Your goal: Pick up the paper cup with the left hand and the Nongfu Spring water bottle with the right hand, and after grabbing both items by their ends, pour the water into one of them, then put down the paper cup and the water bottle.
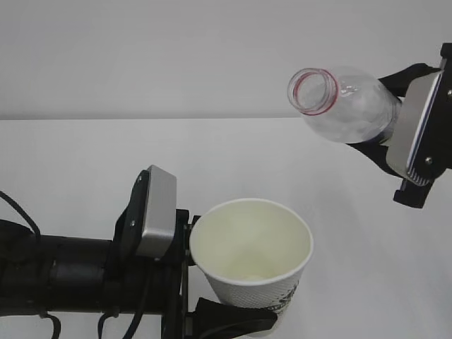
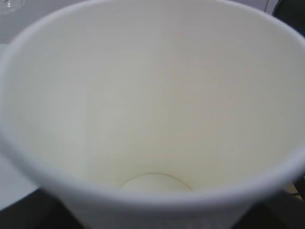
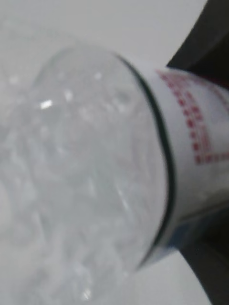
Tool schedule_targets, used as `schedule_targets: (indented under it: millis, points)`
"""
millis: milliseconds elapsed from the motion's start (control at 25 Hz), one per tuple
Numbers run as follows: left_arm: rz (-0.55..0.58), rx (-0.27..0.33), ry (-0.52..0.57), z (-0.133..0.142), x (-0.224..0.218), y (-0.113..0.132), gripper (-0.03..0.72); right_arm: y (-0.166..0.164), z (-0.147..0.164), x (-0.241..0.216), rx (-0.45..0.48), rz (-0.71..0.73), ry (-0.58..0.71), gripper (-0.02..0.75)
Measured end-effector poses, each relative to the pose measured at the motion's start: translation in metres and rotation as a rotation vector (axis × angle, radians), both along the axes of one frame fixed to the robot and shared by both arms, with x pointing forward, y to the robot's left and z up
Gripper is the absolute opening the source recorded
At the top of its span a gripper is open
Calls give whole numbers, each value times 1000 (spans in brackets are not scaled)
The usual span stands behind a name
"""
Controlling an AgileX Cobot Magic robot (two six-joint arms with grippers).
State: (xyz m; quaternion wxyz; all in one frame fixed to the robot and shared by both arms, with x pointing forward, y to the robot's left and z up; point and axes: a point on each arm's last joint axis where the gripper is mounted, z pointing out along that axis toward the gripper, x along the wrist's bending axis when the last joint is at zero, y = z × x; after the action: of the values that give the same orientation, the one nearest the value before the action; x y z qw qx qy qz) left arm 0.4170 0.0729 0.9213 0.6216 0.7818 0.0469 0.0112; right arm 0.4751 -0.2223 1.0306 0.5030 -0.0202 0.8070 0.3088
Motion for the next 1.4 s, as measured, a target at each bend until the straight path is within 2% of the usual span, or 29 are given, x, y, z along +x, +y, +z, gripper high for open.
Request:
schedule_targets:
  millis: [560, 1000, 1400]
  points:
    - [-19, -4, -64, 6, 7, -6, 550, 0, 7, 4, -51, 4, -49, 485]
    - [-19, 8, -65, 5, 7, -6, 549, 0, 7, 4, -125, 32, -96, 485]
    - [-11, -7, -15, 6, 7, -6, 549, 0, 7, 4, -172, 50, -125, 485]
